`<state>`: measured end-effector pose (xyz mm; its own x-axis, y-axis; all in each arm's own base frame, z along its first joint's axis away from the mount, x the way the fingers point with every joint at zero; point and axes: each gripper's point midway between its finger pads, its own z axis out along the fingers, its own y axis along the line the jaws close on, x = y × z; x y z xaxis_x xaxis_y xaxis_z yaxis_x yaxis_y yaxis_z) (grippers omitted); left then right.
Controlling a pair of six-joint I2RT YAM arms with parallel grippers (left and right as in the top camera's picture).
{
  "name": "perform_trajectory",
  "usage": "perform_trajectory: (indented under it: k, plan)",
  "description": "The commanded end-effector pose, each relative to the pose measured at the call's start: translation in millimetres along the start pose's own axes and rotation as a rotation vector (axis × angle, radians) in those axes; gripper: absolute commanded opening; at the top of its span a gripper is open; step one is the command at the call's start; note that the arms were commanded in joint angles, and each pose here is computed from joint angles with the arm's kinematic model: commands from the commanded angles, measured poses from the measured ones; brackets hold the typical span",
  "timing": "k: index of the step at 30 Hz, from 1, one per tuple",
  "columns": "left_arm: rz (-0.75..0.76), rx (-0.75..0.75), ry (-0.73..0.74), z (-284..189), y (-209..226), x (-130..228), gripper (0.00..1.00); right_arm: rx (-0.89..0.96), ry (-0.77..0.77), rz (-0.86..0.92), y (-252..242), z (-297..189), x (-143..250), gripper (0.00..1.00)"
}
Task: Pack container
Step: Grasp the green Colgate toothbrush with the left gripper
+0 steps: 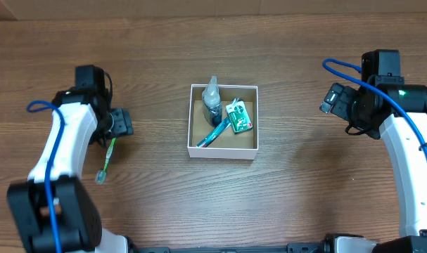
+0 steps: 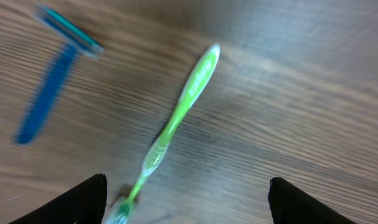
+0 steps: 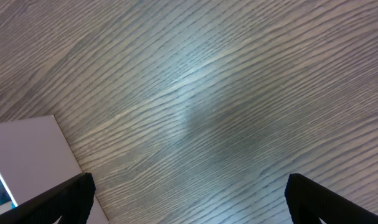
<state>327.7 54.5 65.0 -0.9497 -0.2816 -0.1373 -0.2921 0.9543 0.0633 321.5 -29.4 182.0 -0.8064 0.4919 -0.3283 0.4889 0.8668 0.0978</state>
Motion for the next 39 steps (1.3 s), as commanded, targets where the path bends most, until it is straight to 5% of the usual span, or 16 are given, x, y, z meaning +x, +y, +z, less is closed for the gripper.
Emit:
perform_trajectory:
  k: [1,15,19,24,39]
  plan:
    - [0.035,0.039,0.103,34,-7,11,0.82,0.001,-0.001,-0.006,0,1,0,1.0]
    - [0.041,0.025,0.246,82,-9,31,0.8,0.009,0.015,-0.007,-1,6,1,1.0]
    - [0.042,0.022,0.266,83,-8,35,0.66,0.011,0.019,-0.007,-1,7,1,1.0]
    - [0.042,0.021,0.274,83,-8,37,0.31,0.011,0.019,-0.007,-1,7,2,1.0]
    - [0.044,0.021,0.276,82,-8,37,0.04,0.012,0.021,-0.007,-1,7,2,1.0]
